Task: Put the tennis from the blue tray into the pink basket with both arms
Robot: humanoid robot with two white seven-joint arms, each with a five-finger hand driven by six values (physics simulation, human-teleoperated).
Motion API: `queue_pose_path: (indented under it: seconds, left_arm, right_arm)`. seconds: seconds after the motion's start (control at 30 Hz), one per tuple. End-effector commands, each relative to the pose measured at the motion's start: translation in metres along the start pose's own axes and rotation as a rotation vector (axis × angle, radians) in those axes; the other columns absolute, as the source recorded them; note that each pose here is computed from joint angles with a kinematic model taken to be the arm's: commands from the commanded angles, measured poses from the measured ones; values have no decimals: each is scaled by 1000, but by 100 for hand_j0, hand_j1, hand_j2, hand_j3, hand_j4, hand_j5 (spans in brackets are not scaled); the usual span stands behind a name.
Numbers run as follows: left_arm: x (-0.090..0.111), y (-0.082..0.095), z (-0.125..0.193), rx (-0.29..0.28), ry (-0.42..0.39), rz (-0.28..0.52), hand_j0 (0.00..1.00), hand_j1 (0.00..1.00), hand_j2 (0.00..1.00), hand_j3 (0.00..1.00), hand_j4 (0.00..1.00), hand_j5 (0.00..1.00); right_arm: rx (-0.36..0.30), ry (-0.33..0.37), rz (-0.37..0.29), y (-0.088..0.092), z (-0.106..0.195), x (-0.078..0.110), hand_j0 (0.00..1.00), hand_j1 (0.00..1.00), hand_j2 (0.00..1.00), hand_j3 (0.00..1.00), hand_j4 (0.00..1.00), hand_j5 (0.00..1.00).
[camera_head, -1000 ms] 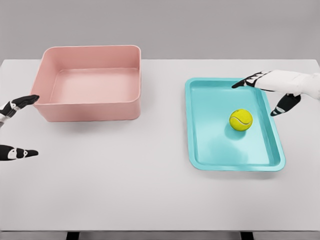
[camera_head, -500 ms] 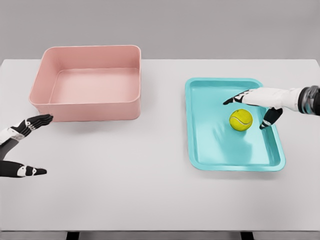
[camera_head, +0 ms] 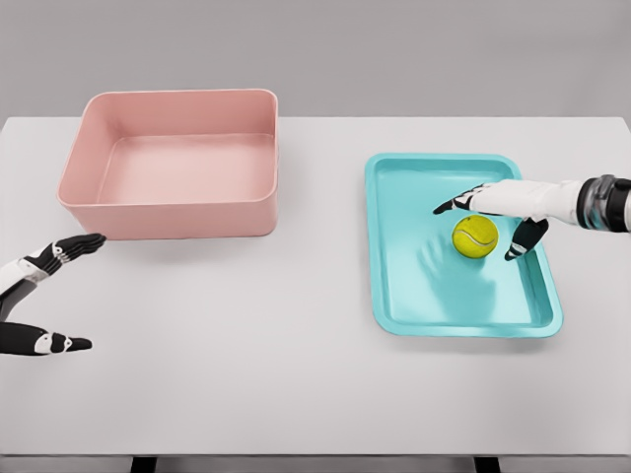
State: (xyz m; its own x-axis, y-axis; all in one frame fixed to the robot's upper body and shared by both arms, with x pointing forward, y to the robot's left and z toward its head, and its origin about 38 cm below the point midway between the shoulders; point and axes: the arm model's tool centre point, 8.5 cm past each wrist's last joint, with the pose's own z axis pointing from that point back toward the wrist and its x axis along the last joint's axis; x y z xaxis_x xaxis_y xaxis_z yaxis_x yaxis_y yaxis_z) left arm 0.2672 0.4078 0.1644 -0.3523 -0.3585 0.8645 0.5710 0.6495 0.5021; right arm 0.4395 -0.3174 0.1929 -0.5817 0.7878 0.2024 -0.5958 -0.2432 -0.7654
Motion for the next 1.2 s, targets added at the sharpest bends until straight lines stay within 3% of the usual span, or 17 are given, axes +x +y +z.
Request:
queue_pose_path:
  seconds: [0.0, 0.27, 0.37, 0.73, 0.9, 1.03, 1.1, 1.17]
  left_arm:
    - [0, 3, 1, 9, 0, 1, 100, 100, 100, 100, 100, 100]
    - [-1, 3, 1, 17, 3, 3, 100, 100, 100, 100, 100, 100]
    - [-2, 4, 2, 20, 9, 3, 100, 100, 100, 100, 100, 100]
    - [-3, 4, 3, 22, 13, 4, 100, 100, 100, 100, 100, 100]
    - [-3, 4, 3, 22, 13, 4, 100, 100, 100, 100, 100, 100]
    - [-3, 4, 3, 20, 13, 4, 100, 100, 100, 100, 100, 100]
    - [-3, 4, 3, 22, 13, 4, 100, 100, 100, 100, 100, 100]
    - [-3, 5, 3, 23, 13, 2, 100, 100, 100, 100, 100, 100]
  right_arm:
    - [2, 0, -7, 1, -2, -1, 99, 99, 99, 99, 99, 99]
    - [15, 12, -30, 7, -8, -8, 98, 98, 98, 98, 98, 98]
    - [15, 10, -25, 7, -8, -7, 80, 80, 80, 80, 80, 80]
    - [10, -8, -17, 4, -9, -3, 41, 41, 41, 41, 41, 41]
    - [-17, -26, 15, -10, -5, 1, 41, 41, 41, 41, 41, 41]
    - [-73, -141, 114, -39, -7, 30, 42, 42, 42, 42, 42, 42]
    - [-101, -253, 184, -52, -17, 73, 42, 42, 42, 42, 42, 42]
    - [-115, -338, 215, -55, -28, 104, 41, 41, 41, 41, 41, 41]
